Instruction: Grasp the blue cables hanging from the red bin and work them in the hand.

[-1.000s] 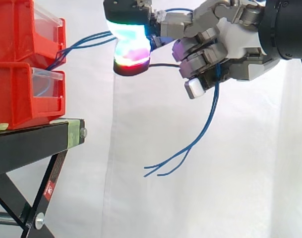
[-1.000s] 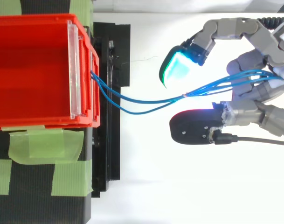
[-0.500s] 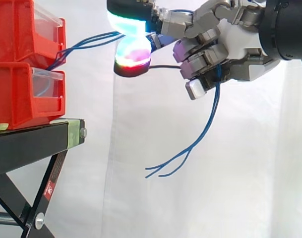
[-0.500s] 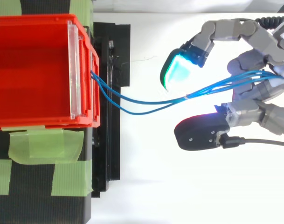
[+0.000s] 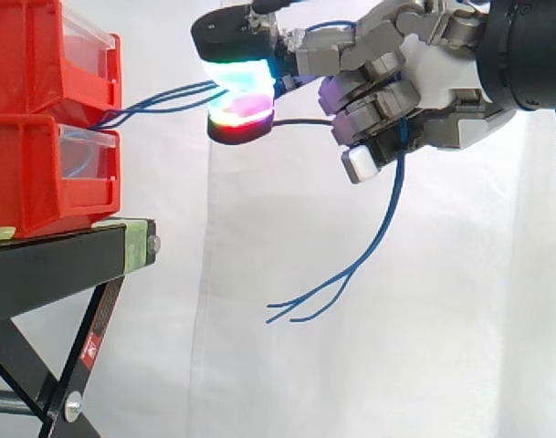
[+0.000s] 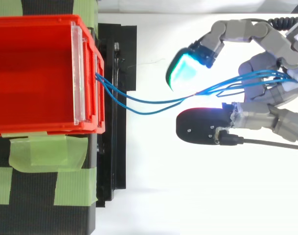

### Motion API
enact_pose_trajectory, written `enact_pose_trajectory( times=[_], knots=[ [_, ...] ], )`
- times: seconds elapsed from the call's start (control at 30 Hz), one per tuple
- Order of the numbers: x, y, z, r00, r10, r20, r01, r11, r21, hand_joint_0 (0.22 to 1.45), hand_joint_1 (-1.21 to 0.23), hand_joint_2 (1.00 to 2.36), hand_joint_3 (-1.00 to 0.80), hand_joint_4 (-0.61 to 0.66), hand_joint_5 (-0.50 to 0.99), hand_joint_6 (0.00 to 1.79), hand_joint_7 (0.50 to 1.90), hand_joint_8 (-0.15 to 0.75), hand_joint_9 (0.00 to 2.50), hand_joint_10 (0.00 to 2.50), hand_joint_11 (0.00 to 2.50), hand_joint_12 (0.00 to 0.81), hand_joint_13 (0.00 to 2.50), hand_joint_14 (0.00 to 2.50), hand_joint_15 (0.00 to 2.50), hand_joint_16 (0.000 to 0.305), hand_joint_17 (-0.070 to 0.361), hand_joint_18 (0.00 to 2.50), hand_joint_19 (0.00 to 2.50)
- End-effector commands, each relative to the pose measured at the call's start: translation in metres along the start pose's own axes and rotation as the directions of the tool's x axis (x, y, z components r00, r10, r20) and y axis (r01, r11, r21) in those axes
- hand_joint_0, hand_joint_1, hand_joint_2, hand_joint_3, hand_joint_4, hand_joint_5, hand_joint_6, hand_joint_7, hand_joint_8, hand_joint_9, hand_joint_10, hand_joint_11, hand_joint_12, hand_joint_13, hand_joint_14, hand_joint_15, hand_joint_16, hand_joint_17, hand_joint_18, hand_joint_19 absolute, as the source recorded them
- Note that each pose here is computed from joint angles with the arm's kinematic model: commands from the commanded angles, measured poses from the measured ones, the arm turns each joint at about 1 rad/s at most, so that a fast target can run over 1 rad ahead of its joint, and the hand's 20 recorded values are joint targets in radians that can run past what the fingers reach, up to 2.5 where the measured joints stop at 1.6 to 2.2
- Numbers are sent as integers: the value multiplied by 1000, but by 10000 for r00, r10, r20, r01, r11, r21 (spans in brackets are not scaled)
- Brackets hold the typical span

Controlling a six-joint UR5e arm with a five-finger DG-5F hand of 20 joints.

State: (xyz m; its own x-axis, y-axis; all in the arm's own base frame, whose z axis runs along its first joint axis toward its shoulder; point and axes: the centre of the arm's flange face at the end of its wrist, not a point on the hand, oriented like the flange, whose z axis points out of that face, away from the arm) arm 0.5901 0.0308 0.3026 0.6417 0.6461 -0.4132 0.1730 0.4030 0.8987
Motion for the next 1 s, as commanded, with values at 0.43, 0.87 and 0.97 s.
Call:
enact_pose_trajectory(
  times=[0.43, 0.87, 0.97],
  knots=[
    [0, 0, 0, 10000, 37, 8, -37, 10000, -14, 991, -590, 1017, -594, 242, 111, 0, 1276, 580, 1706, 2500, 2500, 706, 2097, 2500, 2148, 210, 158, 2500, 766],
    [0, 0, -1, 9998, -143, -107, 143, 9999, -5, 951, -609, 1015, -652, 240, 4, 691, 1096, 580, 1706, 2500, 2500, 706, 2097, 2500, 2148, 210, 158, 2500, 766],
    [0, 0, -1, 9998, -143, -107, 143, 9999, -5, 893, -608, 1010, -770, 252, 45, 673, 1123, 580, 1706, 2500, 2500, 706, 2097, 2500, 2148, 210, 158, 2500, 766]
  ],
)
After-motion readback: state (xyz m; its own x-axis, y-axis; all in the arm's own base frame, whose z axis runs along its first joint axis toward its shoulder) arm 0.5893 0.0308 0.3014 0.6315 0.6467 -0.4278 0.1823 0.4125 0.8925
